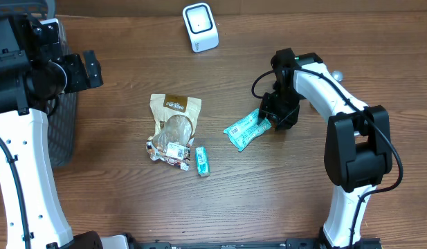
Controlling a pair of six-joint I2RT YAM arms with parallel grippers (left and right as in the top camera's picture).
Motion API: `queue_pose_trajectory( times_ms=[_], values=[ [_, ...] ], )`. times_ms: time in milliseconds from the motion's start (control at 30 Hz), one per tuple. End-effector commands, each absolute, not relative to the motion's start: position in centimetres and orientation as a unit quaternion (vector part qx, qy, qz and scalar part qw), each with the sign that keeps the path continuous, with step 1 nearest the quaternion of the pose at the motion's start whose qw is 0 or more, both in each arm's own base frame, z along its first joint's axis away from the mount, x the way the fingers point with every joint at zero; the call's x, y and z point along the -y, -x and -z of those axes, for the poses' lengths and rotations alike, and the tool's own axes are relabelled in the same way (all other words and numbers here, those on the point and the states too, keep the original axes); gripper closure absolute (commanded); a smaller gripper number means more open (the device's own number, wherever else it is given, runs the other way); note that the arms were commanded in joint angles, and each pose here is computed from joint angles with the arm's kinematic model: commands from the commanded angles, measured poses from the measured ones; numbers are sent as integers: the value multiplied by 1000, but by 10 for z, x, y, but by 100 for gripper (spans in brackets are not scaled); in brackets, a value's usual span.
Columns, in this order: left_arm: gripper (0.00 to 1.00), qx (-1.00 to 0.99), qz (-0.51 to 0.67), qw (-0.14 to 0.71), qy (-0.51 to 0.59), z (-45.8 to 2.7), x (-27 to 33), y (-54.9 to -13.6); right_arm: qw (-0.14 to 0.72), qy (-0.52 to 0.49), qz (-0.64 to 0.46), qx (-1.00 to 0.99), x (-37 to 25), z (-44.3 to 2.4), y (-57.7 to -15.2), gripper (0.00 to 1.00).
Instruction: Scan the item barcode
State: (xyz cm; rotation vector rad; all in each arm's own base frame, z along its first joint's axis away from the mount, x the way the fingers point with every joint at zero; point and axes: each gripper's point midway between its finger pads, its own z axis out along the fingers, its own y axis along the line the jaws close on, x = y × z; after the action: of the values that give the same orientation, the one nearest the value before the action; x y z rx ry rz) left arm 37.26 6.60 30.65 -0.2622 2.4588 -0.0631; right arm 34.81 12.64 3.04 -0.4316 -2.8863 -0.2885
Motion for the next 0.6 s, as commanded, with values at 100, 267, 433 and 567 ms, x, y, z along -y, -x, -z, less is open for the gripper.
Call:
queue_pose_trajectory(
  times_ms=[100, 267, 433, 567],
  values=[
    [1, -937, 24, 333, 102, -310, -66, -374, 97, 146, 110, 978, -129, -35, -348, 48],
    [1, -937, 24, 333, 102, -310, -66, -374, 83, 145, 115, 979, -129, -25, -352, 49],
    [0, -937, 24, 333, 102, -310, -66, -374, 73, 144, 120, 980, -130, -10, -353, 55],
    [0, -937, 24, 333, 102, -310, -66, -374, 72, 143, 120, 980, -129, -1, -349, 81]
  ],
)
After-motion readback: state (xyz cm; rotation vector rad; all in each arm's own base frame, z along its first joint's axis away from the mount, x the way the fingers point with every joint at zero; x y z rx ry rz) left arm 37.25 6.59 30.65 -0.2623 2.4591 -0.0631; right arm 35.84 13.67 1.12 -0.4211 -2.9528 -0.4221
